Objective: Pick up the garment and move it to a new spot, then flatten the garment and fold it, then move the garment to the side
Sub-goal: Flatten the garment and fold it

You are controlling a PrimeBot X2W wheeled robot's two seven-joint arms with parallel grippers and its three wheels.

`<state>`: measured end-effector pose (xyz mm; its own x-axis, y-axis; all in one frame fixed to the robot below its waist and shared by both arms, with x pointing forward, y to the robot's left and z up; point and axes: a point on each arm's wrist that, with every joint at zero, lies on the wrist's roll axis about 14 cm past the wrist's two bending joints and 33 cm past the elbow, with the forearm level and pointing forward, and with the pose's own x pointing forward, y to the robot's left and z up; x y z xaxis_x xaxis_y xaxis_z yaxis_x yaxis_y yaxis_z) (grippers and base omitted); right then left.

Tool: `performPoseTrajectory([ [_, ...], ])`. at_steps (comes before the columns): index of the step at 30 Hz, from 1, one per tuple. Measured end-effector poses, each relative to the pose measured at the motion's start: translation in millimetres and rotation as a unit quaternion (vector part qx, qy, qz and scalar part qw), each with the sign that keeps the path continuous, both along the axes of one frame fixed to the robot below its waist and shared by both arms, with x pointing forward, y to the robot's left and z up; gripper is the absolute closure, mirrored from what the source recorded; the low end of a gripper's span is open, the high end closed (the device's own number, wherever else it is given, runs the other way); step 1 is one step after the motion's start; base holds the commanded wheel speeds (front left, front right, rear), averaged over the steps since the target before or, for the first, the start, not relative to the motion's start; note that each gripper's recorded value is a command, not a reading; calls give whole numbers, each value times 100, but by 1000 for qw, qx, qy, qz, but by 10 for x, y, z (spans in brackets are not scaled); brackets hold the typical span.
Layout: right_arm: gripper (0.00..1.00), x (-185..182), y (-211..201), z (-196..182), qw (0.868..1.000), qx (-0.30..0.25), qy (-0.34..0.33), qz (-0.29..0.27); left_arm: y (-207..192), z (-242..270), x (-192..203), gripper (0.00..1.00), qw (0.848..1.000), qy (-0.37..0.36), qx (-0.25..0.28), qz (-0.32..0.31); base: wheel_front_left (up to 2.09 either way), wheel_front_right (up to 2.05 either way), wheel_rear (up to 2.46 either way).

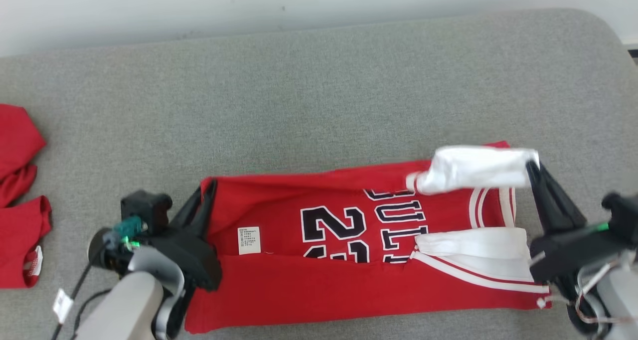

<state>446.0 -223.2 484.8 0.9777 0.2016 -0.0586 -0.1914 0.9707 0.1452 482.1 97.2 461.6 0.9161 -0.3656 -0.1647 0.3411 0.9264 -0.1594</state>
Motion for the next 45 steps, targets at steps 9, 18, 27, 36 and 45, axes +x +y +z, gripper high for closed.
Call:
performPoseTrajectory([
  [9, 100, -348, -122, -159, 999, 28, 18, -40, -8, -38, -309, 100, 1000, -8, -20, 17, 0, 0, 0],
  [18, 0, -466, -84, -255, 997, 44, 30, -49, 53, 10, -480, 0, 998, -16, -42, 42, 0, 0, 0],
  [27, 0, -511, -170, -151, 997, 44, 15, -60, 408, 358, -576, 0, 990, -78, -50, 108, 0, 0, 0],
  [36, 0, -506, -272, -470, 993, 14, 94, -67, 865, 552, -763, 0, 974, -128, -23, 185, 0, 0, 0],
  [45, 0, -408, -199, -769, 986, -6, 160, -55, 1085, 460, -971, 0, 967, -126, 12, 219, 0, 0, 0],
])
